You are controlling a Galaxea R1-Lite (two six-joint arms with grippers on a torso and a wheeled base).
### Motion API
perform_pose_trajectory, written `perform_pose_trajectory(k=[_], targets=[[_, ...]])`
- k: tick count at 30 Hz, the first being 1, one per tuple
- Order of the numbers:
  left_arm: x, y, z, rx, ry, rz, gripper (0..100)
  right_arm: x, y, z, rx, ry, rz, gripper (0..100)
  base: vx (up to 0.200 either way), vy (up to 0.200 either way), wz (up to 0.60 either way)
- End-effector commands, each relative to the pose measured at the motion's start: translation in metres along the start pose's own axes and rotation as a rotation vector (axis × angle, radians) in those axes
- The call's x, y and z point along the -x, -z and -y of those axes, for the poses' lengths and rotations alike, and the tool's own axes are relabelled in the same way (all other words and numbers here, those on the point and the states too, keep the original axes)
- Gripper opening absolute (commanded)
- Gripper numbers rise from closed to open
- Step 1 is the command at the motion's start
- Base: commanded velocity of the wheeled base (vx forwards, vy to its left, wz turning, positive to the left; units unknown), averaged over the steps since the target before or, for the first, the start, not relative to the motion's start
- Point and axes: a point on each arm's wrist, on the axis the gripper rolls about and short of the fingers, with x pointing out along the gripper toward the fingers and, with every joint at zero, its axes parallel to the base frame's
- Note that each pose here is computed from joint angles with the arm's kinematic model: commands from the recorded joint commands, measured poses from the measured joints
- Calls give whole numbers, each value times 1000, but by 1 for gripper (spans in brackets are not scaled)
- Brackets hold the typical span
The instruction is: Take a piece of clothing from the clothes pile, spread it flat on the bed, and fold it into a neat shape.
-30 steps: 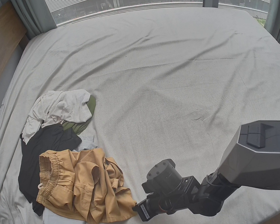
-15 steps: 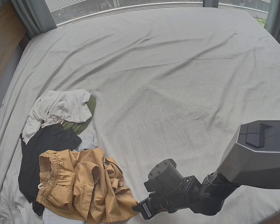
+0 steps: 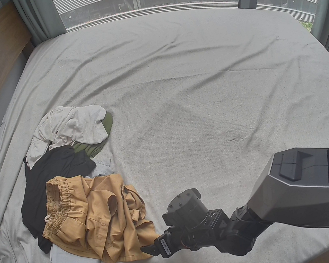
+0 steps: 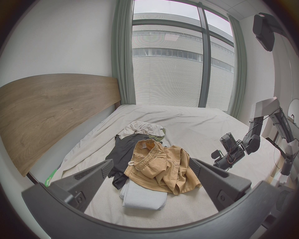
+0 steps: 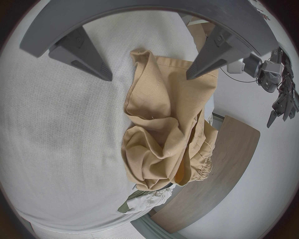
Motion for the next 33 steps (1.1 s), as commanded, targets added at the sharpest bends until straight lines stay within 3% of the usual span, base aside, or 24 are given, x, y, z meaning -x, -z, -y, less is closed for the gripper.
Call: perform_pose_trajectory(k=[1, 11, 15, 33], targets=[[0, 5, 0, 0, -1, -1, 100, -4, 1, 0, 4, -8, 13, 0, 0, 0, 0], [0, 5, 0, 0, -1, -1, 100, 5, 2, 1, -2, -5, 25, 0, 0, 0, 0], [0, 5, 0, 0, -1, -1, 100, 29, 1, 11, -21, 62, 28, 0, 0, 0, 0], [0, 5, 0, -1, -1, 0, 100, 92, 1, 39, -89, 182, 46, 0, 0, 0, 0]])
